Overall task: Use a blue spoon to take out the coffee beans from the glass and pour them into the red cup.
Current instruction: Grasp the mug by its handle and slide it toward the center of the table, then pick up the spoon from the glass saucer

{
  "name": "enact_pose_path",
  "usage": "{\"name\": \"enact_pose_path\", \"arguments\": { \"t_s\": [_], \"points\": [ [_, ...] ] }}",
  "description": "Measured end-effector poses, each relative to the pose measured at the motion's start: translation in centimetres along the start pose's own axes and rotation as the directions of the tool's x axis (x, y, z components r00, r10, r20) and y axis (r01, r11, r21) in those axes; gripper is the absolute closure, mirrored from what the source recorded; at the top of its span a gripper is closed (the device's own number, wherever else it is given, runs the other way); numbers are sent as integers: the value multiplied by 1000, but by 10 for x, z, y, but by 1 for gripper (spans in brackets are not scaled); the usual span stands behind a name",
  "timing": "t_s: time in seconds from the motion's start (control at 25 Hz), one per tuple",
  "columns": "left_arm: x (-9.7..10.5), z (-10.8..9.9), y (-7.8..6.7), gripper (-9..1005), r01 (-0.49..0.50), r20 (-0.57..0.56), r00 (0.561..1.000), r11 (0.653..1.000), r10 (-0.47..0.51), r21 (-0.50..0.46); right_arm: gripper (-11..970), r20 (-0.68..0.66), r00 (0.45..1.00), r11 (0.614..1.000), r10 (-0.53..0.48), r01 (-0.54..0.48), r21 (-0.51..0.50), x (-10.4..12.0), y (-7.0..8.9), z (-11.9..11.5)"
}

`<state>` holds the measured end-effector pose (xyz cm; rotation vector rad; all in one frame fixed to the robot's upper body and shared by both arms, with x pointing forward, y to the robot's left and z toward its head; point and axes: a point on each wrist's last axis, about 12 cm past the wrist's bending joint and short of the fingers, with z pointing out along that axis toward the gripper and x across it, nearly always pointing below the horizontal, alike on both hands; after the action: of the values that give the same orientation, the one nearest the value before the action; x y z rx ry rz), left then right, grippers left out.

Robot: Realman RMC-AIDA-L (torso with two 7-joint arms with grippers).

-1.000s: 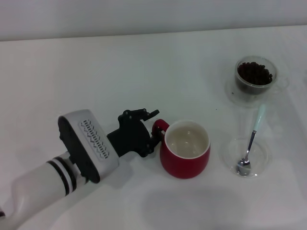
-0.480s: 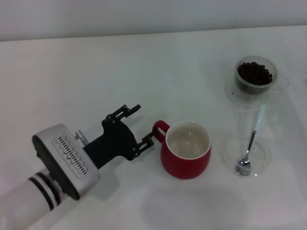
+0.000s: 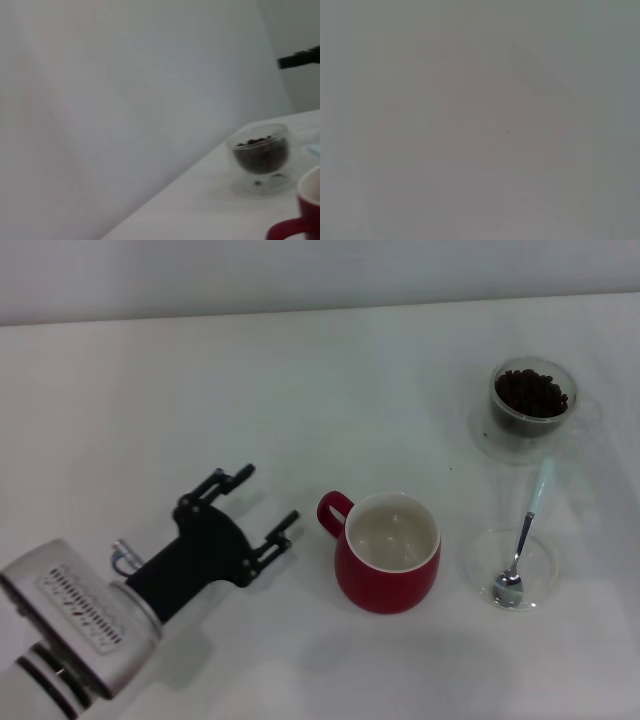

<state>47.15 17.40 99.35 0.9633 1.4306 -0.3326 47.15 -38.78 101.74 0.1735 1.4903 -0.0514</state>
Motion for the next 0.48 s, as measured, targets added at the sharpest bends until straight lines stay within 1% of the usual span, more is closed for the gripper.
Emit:
{"name": "enact_pose_path", "arguments": {
  "t_s": [0.24,0.48],
  "points": [
    [5,-16,7,302,73,16,997,993,-72,-95,88,-7,1000,1000,-2,2,4,1,-1,-3],
    [10,-34,16,307,164,50,986,971,-157,-173,89,-10,1000,1000,1,-1,8,2,-2,-5]
  ]
}}
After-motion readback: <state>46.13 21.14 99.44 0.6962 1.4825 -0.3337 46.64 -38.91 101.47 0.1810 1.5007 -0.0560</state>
